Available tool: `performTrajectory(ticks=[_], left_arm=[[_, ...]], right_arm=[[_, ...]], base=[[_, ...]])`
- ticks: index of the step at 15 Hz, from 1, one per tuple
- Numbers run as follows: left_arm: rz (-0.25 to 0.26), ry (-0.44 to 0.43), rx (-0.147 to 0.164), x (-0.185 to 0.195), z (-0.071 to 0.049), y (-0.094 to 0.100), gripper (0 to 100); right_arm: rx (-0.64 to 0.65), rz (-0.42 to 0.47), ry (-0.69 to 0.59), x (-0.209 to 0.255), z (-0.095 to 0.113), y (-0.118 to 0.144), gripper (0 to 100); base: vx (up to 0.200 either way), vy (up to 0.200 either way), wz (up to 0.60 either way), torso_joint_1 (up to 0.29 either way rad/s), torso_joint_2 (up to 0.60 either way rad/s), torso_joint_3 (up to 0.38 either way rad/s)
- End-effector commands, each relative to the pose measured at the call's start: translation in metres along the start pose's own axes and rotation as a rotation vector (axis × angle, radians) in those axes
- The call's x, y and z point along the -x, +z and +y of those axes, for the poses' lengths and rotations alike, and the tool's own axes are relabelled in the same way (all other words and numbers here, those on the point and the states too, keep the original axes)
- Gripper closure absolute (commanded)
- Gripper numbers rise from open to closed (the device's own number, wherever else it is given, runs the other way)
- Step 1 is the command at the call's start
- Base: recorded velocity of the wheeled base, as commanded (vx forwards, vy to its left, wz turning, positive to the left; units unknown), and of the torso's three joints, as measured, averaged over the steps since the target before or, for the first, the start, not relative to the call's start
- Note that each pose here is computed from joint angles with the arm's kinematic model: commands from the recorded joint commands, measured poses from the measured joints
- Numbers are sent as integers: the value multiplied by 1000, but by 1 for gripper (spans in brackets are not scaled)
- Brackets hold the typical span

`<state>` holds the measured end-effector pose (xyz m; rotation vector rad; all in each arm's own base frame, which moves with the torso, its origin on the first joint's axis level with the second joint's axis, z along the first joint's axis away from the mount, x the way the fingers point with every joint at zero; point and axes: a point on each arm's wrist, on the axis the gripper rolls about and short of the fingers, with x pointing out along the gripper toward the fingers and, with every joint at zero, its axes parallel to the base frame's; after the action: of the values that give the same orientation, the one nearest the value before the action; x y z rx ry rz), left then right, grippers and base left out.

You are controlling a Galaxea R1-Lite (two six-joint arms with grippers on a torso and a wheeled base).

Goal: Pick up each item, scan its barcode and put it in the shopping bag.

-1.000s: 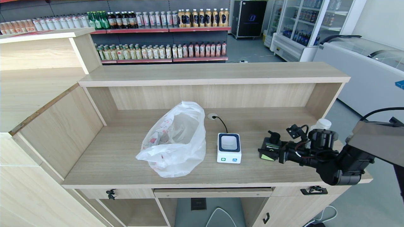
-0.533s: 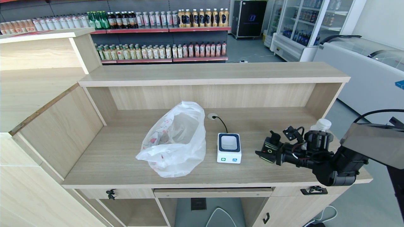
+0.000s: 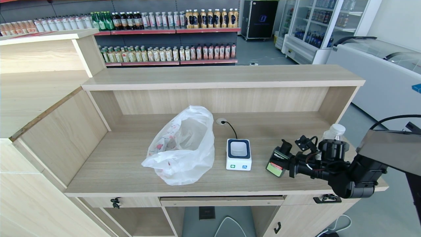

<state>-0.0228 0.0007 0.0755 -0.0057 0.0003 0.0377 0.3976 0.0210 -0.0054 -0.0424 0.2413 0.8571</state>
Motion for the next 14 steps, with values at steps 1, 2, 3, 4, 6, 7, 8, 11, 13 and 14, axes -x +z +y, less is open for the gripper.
performTrajectory(ticks=[1,2,3,4,6,7,8,11,13,14], left_arm=[[0,1,0,0,0,0,0],[0,1,0,0,0,0,0],[0,-1,0,0,0,0,0],[0,1,0,0,0,0,0],[0,1,0,0,0,0,0],[0,-1,0,0,0,0,0],[0,-1,0,0,0,0,0],[0,1,0,0,0,0,0],[0,1,0,0,0,0,0],[0,1,0,0,0,0,0]], right_arm=[[76,-44,-7,12,8,29,100],[100,-60,-6,16,10,40,100],[163,-123,15,31,21,78,100],[208,-164,39,44,31,104,100],[347,-247,72,73,60,158,100],[450,-302,68,86,76,184,100],[560,-354,55,99,91,205,100],[996,-455,-40,115,126,235,100],[1198,-489,-103,106,157,239,100],[1316,-470,-181,106,164,238,100]], base=[[0,0,0,0,0,0],[0,0,0,0,0,0],[0,0,0,0,0,0],[0,0,0,0,0,0],[0,0,0,0,0,0],[0,0,0,0,0,0],[0,0,0,0,0,0],[0,0,0,0,0,0],[0,0,0,0,0,0],[0,0,0,0,0,0]])
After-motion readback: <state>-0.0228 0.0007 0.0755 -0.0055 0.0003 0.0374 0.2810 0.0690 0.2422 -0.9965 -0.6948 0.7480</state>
